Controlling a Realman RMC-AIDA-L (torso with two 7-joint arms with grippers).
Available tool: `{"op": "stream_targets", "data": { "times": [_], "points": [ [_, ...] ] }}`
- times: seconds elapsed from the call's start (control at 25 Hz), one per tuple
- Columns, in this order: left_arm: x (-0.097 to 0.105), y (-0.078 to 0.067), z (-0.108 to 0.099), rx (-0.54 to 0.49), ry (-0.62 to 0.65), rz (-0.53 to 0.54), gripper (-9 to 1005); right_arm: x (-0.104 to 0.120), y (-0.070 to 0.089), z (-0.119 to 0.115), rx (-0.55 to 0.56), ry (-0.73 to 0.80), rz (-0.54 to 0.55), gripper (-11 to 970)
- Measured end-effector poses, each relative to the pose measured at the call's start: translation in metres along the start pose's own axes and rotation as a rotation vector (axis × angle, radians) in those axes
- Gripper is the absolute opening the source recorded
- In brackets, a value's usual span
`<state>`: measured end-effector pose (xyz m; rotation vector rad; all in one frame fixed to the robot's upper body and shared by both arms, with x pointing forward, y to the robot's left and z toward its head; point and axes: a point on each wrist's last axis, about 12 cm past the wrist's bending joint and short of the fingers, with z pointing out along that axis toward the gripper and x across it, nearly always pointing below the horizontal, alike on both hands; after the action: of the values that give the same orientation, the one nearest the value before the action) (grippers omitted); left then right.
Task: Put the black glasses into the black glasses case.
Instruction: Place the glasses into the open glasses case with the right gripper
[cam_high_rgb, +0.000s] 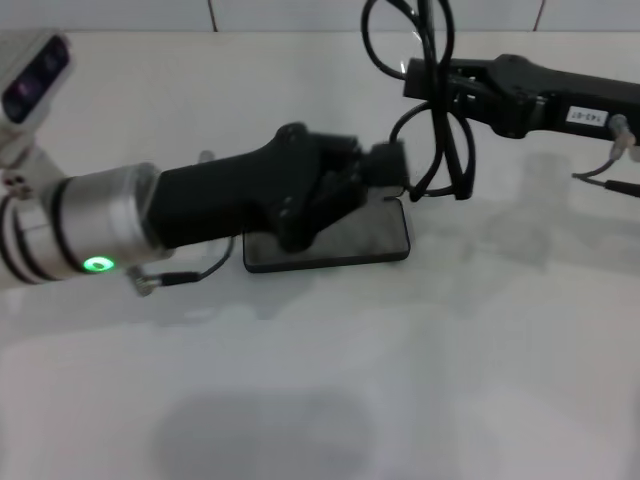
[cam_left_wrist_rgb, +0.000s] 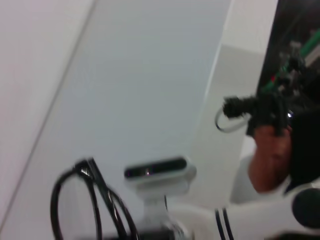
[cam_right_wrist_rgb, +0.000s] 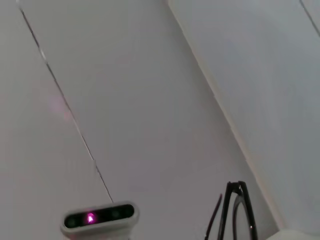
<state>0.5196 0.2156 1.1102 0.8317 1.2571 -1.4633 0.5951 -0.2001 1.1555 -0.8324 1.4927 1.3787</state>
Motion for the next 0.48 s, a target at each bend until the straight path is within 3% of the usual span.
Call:
{"op": "stream_targets", "data": {
  "times": [0.24,0.4,0.48],
  "points": [
    [-0.001,-0.009,-0.043,-0.039,0.180,-0.072,40,-0.014,0.001,-0.029,0.030,0.021,-0.171,172],
    [0.003,-0.017,-0.072,-0.131,0.238,-0.091,40,-0.028,0.011,-0.046,-0.010,0.119,-0.343,173],
    [0.005,-0.022,-0.087,-0.213,0.241,-0.079,105,-0.030,0.014,-0.048,-0.017,0.208,-0.422,173]
  ]
}}
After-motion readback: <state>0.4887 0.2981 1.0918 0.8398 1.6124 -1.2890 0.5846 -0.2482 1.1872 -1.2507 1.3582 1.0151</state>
